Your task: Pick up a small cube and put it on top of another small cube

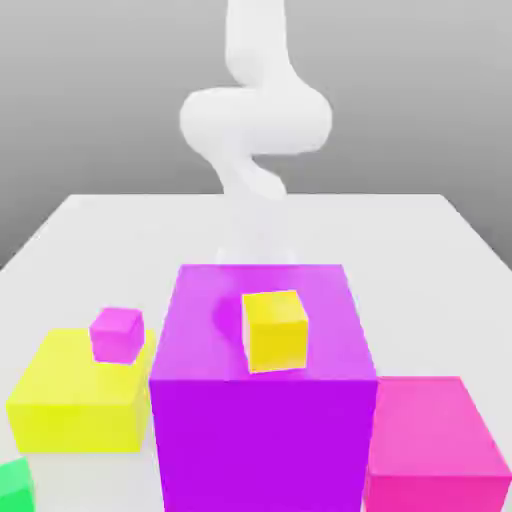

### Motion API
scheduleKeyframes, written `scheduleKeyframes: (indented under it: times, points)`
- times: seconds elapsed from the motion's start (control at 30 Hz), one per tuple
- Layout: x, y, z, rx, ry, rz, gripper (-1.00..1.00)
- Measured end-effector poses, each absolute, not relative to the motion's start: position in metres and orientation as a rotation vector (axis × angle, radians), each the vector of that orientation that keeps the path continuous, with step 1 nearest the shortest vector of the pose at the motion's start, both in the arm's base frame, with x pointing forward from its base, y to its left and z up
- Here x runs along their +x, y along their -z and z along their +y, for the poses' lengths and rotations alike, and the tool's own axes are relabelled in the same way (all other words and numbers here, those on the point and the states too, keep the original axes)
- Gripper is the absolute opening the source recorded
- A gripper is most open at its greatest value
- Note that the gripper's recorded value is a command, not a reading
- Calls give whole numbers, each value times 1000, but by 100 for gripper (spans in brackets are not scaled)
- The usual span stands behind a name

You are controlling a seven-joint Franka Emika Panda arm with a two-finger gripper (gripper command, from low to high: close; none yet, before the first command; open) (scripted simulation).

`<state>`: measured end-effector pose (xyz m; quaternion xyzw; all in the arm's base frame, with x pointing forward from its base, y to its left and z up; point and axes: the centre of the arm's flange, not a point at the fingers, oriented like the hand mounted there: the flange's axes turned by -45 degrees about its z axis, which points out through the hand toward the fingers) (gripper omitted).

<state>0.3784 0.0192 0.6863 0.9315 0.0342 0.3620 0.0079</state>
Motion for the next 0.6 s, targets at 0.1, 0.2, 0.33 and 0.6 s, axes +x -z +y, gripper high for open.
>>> scheduleKeyframes:
  times: [0.1, 0.2, 0.33, 0.6]
  points:
    - [415, -652, 46, 2919, -1016, 271, 0]
    - [445, -615, 74, 2918, -907, 433, 0]
    - [478, -561, 115, 2902, -764, 651, 0]
    - [510, -436, 205, 2819, -484, 1105, 0]
